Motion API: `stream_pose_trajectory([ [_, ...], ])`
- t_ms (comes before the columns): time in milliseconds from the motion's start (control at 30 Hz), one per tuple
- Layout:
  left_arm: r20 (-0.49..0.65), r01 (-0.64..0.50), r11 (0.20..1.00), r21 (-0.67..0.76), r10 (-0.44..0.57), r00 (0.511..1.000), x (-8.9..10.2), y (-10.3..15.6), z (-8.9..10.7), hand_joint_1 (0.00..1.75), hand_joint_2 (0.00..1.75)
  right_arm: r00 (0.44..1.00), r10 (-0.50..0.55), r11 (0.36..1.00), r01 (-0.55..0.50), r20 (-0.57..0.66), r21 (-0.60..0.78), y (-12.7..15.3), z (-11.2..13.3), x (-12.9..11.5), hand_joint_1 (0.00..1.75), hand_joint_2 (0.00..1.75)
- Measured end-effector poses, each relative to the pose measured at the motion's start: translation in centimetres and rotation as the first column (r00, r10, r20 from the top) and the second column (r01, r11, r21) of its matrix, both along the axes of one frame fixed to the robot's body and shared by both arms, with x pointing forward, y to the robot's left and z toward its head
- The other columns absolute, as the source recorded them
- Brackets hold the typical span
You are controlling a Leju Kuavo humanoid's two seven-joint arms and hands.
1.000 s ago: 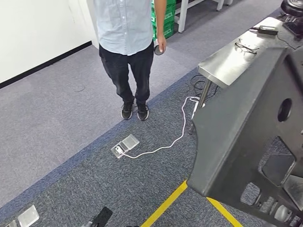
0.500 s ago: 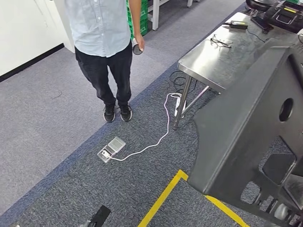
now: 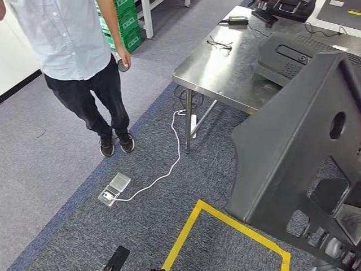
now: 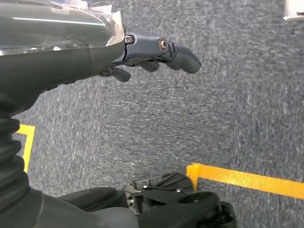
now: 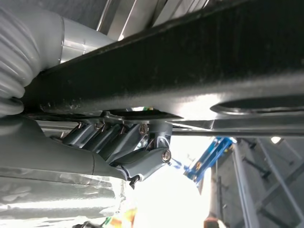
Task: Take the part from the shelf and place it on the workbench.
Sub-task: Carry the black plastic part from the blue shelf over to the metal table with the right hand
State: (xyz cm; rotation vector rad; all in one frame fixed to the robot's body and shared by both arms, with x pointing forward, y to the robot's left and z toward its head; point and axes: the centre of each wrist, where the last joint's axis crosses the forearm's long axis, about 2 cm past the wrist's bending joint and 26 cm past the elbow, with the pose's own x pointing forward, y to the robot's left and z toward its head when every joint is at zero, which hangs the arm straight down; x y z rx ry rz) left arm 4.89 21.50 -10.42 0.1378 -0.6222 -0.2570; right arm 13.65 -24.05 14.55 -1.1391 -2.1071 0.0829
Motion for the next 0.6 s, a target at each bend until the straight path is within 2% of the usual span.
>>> stream_pose_trajectory([
  [600,0.011,0.011,1.000,-0.012,-0.011,1.000,0.21,0.26,-0.02,0.00,1.75,1.000,0.008,1.000,-0.008,-0.007,-0.002,-0.10,-0.28,0.25,1.75,1.75],
])
